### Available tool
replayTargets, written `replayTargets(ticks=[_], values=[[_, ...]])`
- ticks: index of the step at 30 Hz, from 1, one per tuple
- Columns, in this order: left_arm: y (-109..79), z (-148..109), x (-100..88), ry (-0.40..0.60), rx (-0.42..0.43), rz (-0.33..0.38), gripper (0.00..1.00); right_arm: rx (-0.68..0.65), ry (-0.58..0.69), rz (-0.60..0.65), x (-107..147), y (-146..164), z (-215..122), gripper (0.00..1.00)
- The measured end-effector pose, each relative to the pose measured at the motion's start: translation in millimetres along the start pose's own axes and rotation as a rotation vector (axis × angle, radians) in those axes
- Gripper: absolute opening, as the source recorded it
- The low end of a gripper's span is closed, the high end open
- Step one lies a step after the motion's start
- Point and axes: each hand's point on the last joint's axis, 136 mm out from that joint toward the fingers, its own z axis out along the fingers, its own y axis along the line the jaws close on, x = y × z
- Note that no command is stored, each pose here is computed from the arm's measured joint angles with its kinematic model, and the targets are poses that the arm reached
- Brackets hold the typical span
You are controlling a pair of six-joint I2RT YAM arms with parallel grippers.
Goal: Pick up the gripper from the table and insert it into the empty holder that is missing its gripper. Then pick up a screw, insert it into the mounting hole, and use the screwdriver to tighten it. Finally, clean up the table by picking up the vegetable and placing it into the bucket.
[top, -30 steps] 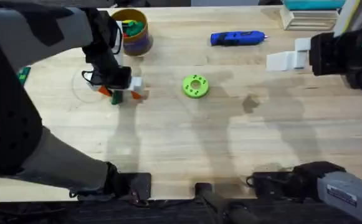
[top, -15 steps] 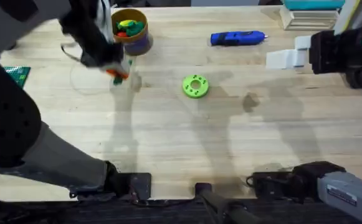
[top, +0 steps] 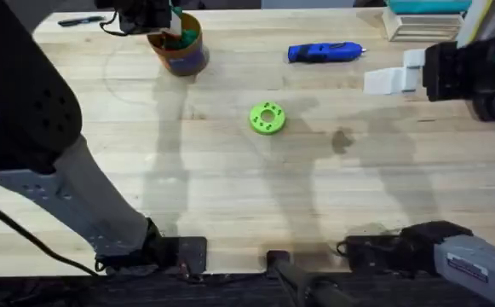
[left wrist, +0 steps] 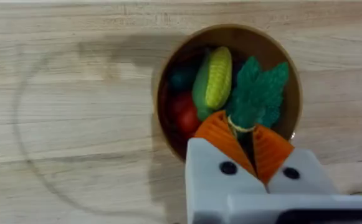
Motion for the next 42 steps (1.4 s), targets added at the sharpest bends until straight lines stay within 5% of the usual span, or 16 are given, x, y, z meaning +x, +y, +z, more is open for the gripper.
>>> replayTargets(ticks=[8,12,16,24,26,27,33,34,42], values=[[1.1,-1,-1.4,-0.006,-0.007,-0.008,0.042,0.000,0.001,0.000,0,0,0,0.994],[2.1,-1,-1.1,-0.004,-0.013,-0.013,0.196,0.000,0.000,0.000,0,0,0,0.994],[4.7,-1,-1.3,-0.005,-0.025,-0.017,0.494,0.000,0.000,0.000,0,0,0,0.994],[2.3,-12,7.9,0.028,-0.025,-0.026,0.760,0.000,0.000,-0.012,0,0,0,0.993],[-1.1,-26,10.4,0.031,-0.024,-0.026,0.786,0.000,0.000,-0.015,0,0,0,0.994],[-8.1,-63,14.9,0.022,-0.024,-0.025,0.801,0.000,0.000,-0.016,0,0,0,0.994],[-26.8,-159,26.5,-0.065,-0.025,-0.009,0.814,0.000,0.000,-0.015,0,0,0,0.994],[-33.5,-200,41.3,-0.098,-0.034,-0.003,0.849,0.000,0.000,-0.016,0,0,0,0.994],[-38.8,-280,102.1,-0.137,-0.100,-0.001,0.903,0.000,0.000,-0.016,0,0,0,0.994]])
